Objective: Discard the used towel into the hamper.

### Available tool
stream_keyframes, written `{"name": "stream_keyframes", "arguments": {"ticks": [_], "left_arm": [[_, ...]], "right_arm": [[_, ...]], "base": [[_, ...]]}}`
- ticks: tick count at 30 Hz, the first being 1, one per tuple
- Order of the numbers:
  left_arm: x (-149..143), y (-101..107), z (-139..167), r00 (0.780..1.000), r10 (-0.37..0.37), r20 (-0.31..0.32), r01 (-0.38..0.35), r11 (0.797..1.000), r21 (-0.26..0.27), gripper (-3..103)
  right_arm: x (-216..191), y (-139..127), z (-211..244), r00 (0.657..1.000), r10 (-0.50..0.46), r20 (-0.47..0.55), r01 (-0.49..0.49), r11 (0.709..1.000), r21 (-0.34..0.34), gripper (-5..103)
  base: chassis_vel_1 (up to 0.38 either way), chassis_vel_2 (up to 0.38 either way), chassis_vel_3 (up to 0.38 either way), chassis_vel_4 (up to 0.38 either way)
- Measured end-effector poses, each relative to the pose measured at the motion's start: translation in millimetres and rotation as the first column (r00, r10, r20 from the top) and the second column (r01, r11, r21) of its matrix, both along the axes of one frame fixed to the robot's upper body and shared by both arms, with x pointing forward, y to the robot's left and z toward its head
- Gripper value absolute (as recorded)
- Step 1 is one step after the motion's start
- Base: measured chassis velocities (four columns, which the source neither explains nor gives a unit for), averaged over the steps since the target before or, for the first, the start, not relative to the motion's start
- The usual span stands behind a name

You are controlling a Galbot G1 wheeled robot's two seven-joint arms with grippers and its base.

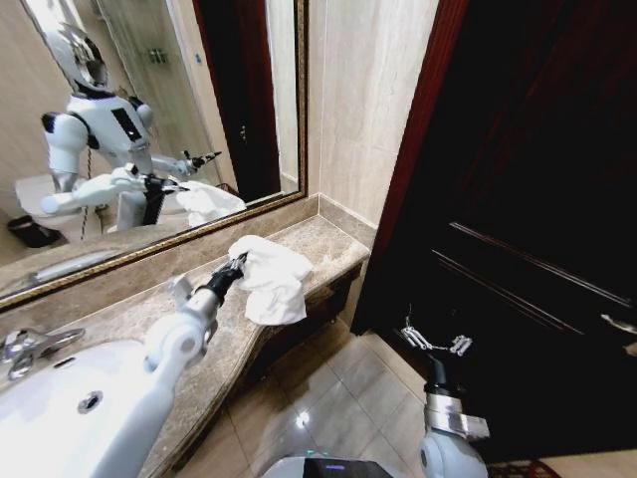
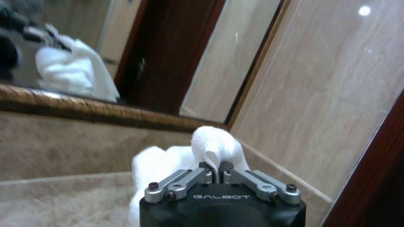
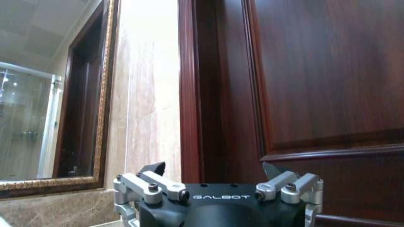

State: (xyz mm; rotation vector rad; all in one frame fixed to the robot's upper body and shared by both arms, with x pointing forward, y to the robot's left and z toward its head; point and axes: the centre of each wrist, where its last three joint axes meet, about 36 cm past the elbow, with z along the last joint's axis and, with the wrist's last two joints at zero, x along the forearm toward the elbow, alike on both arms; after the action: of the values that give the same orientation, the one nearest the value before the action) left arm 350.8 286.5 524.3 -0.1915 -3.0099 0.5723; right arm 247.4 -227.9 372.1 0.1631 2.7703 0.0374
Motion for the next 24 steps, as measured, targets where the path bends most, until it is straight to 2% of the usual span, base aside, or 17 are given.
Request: {"name": "stream_keyframes", "arguments": {"ticks": [2,5,10,17,18,19,21,24], "left_arm": [[-24,-7,-10,0.999,0.022,0.036,-0.023,0.999,0.025,4],[-38,-13,-15,0.998,0.029,0.047,-0.031,0.999,0.03,4],[-52,-26,-14,0.998,0.03,0.056,-0.031,0.999,0.018,4],[-65,-34,-15,0.994,0.041,0.098,-0.046,0.998,0.048,4],[-68,-36,-19,0.992,0.039,0.123,-0.045,0.998,0.047,4],[-68,-36,-19,0.992,0.039,0.123,-0.045,0.998,0.047,4],[-78,-44,-27,0.985,0.036,0.169,-0.042,0.999,0.032,4],[-83,-48,-32,0.979,0.04,0.2,-0.049,0.998,0.042,4]], "right_arm": [[-2,1,3,1.0,-0.001,0.007,0.001,1.0,0.002,100],[-4,1,4,1.0,0.0,0.011,0.0,1.0,0.002,100],[-7,2,5,1.0,0.001,0.014,-0.001,1.0,0.003,100],[-10,0,11,1.0,-0.009,0.03,0.008,1.0,0.009,100],[-10,-2,12,0.999,0.006,0.04,-0.006,1.0,-0.001,100],[-10,-2,12,0.999,0.006,0.04,-0.006,1.0,-0.001,100],[-10,-4,14,0.997,0.038,0.063,-0.035,0.998,-0.054,100],[-7,-3,16,0.996,0.043,0.075,-0.038,0.997,-0.064,100]], "base": [[0.0,0.0,0.0,0.0],[0.0,0.0,0.0,0.0],[0.0,0.0,0.0,0.0],[0.0,0.0,0.0,0.0],[0.0,0.0,0.0,0.0],[0.0,0.0,0.0,0.0],[0.0,0.0,0.0,0.0],[0.0,0.0,0.0,0.0]]}}
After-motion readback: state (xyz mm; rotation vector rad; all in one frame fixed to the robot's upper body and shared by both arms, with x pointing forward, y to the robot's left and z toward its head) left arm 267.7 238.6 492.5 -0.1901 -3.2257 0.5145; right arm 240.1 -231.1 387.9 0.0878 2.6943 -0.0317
